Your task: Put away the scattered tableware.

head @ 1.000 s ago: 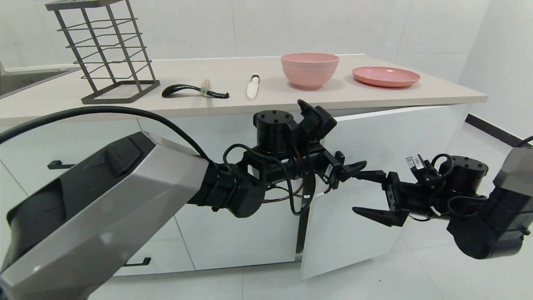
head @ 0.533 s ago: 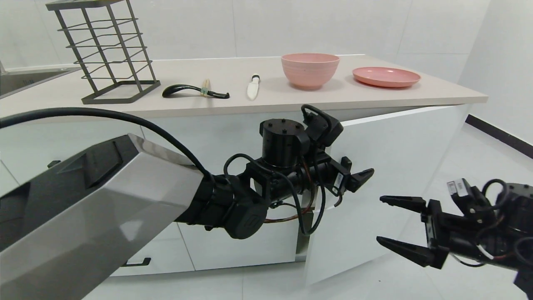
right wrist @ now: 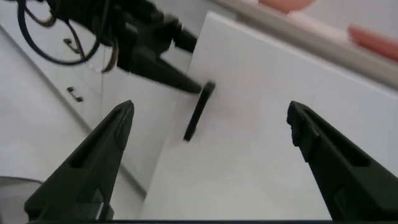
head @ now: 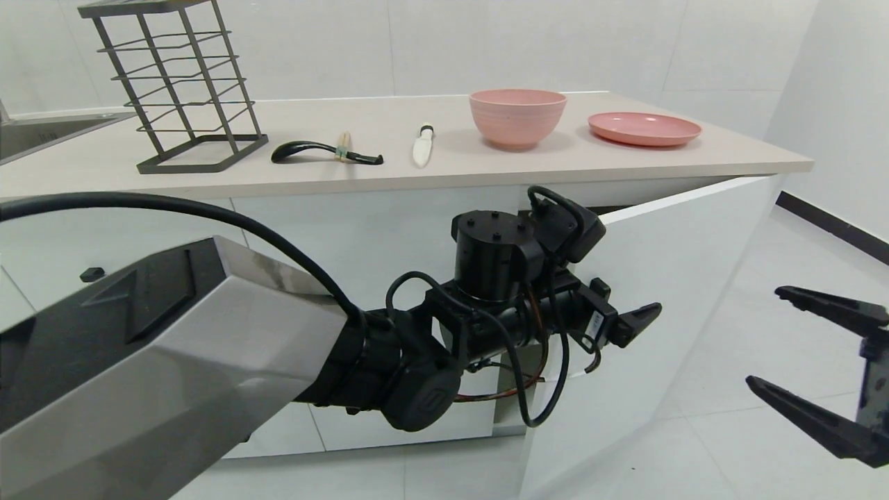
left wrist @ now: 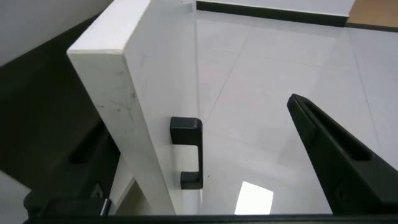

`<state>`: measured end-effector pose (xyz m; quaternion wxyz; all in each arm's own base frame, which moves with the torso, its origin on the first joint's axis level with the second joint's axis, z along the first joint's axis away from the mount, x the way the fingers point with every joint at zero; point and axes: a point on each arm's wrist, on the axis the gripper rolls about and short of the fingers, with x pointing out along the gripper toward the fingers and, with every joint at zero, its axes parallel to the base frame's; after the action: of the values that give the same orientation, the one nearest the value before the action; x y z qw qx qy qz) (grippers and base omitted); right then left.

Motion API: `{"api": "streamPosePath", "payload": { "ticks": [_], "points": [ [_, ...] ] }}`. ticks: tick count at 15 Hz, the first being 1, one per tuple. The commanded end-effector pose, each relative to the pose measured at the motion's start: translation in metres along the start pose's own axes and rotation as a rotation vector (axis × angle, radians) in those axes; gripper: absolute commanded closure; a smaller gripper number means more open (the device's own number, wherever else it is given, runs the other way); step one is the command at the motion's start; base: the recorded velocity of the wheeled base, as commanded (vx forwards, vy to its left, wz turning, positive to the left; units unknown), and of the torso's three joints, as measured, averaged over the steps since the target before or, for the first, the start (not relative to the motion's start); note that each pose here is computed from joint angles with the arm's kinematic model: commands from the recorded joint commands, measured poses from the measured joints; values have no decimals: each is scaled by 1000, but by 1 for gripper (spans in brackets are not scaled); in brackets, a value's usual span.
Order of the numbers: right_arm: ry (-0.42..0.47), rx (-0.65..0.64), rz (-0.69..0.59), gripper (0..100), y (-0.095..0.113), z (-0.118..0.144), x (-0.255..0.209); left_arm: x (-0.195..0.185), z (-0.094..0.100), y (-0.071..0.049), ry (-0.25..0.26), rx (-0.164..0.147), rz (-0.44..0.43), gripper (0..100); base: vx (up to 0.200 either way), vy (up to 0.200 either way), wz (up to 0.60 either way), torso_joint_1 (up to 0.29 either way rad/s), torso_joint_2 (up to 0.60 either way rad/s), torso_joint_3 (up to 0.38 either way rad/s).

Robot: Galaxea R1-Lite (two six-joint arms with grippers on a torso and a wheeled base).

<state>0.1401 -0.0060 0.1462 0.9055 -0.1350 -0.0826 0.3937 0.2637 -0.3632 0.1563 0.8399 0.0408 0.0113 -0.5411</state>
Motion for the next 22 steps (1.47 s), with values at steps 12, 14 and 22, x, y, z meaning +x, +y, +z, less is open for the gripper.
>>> {"api": "streamPosePath", "payload": {
  "ticks": [12,14,22],
  "points": [
    [-275,-455,-79,0,14,94,-24,17,-15,-61,-38,9,-139,0,0,0,0,0,0,0],
    [-297,-493,-85,0,12,103,-24,19,-16,-68,-38,10,-155,0,0,0,0,0,0,0],
    [-335,-560,-95,0,13,118,-27,35,-21,-95,-55,13,-218,0,0,0,0,0,0,0]
  ]
}}
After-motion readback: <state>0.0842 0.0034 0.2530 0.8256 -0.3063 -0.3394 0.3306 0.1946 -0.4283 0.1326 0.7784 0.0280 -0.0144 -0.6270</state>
